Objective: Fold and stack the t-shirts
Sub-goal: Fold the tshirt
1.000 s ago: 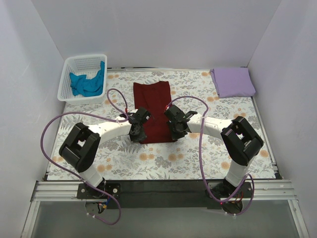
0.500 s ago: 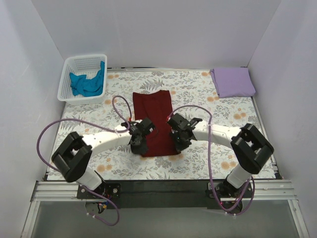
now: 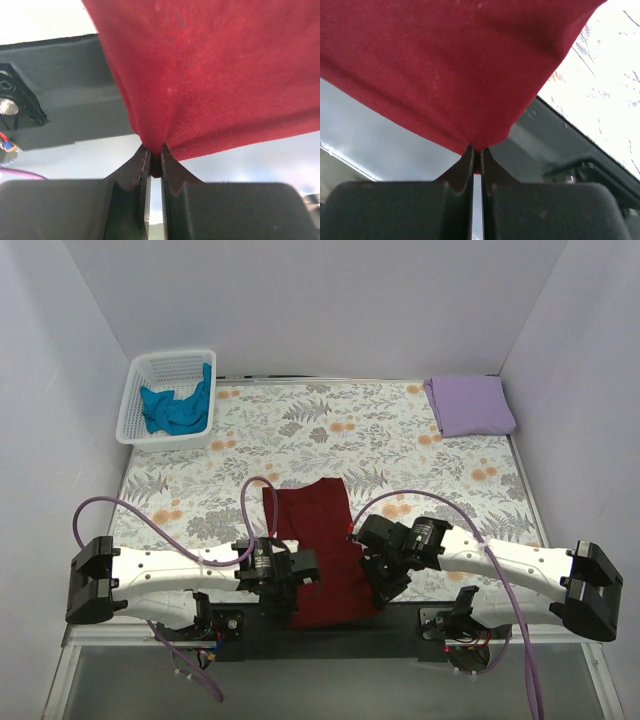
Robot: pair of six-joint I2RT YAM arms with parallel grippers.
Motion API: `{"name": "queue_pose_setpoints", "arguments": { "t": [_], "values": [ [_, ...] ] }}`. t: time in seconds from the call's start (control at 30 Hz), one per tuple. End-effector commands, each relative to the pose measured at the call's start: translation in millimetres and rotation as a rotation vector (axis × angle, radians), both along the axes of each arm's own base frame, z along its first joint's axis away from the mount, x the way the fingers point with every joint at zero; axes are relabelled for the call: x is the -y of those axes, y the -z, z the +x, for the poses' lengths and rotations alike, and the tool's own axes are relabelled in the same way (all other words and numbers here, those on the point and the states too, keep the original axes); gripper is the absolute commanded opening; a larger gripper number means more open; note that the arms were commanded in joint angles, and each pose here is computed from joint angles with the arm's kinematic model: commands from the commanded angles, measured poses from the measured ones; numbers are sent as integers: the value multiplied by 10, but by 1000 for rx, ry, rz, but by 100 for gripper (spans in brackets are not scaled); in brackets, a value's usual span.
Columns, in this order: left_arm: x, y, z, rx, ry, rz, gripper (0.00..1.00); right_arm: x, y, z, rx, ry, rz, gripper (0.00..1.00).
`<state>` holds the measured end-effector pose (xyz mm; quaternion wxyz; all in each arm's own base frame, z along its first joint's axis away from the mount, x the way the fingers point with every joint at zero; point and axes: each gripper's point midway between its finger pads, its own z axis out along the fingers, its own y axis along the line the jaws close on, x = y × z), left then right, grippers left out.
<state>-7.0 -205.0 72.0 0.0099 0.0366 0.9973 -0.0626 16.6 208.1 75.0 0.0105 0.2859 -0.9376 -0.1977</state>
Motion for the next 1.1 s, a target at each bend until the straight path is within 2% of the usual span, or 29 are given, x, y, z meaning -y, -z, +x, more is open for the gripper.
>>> {"name": "queue_pose_setpoints", "arguments": {
  "t": [0.0, 0.07, 0.23, 0.5, 0.9, 1.07],
  "values": [
    [-8, -333, 195, 22, -156, 0, 0, 220, -216, 115, 36, 12, -124, 1],
    [39, -463, 378, 47, -166, -43, 0, 207, -333, 223, 67, -9, -151, 1],
    [79, -704, 738, 94, -187, -123, 0, 44, -752, 595, 139, 7, -93, 1],
    [49, -955, 1267, 176, -251, -209, 0, -153, -1136, 1159, 190, 22, -9, 1],
    [-136, -897, 1912, 215, -383, -303, 0, -562, -1449, 2061, 237, 10, 104, 1],
    [-310, -727, 2200, 236, -451, -294, 0, -693, -1232, 2428, 218, -11, 83, 1]
  ]
}}
